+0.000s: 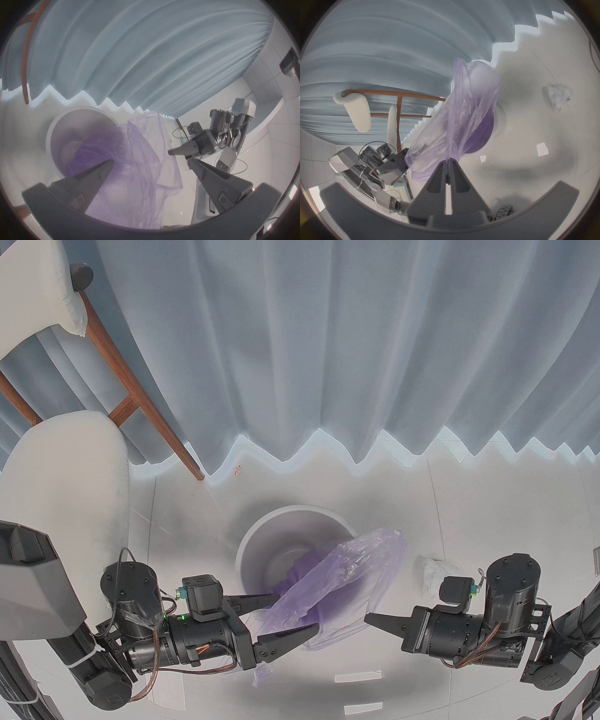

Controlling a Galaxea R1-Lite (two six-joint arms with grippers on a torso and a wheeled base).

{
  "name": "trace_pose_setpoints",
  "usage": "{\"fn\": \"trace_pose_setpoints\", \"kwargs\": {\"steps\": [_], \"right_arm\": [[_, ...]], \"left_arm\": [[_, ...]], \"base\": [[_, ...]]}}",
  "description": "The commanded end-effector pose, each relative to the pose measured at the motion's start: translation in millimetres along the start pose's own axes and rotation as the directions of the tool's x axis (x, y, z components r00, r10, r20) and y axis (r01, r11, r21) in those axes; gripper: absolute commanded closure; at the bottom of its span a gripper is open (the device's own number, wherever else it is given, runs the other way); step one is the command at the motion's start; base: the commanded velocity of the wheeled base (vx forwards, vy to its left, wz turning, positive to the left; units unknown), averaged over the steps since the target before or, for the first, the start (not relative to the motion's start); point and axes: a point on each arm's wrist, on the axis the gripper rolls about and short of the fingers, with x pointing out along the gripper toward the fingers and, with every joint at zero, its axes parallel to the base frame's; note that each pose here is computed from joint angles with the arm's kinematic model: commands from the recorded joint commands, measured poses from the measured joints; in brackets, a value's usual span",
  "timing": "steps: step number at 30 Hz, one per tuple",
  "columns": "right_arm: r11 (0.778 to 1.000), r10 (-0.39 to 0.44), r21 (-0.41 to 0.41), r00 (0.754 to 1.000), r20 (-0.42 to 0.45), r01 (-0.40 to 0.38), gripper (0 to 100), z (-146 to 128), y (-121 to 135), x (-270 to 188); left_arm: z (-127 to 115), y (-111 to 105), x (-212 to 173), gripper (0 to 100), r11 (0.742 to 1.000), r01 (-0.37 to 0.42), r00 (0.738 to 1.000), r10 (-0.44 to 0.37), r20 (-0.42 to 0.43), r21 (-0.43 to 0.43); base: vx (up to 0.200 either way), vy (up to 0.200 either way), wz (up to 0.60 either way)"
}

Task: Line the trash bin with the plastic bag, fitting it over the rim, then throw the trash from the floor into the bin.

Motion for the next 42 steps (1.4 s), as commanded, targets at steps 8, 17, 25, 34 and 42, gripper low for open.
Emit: {"fn": "trace_pose_setpoints", "kwargs": {"steps": [8,17,25,34,42], "right_arm": [[0.999,0.039,-0.012,0.999,0.012,-0.039,100,-3,2,-4],[0.998,0.055,-0.023,0.998,0.031,-0.054,100,-2,2,-4],[0.999,0.045,-0.009,0.999,0.022,-0.045,100,-3,-1,1],[0.990,0.140,-0.034,0.978,0.153,-0.137,100,16,5,3],[0.990,0.139,-0.033,0.966,0.219,-0.135,100,41,4,21]], "left_arm": [[-5,-1,0,0,1.000,-0.017,1.000,0.017,-0.017,-0.017],[-17,5,4,100,0.995,-0.095,0.995,0.093,-0.043,-0.032],[-3,15,5,100,0.991,-0.129,0.991,0.130,0.024,-0.022],[24,7,-4,100,0.994,-0.113,0.984,0.113,0.136,-0.009],[45,12,-4,100,0.992,-0.127,0.967,0.121,0.223,0.015]], "base": [[0.000,0.000,0.00],[0.000,0.000,0.00],[0.000,0.000,0.00],[0.000,0.000,0.00],[0.000,0.000,0.00]]}}
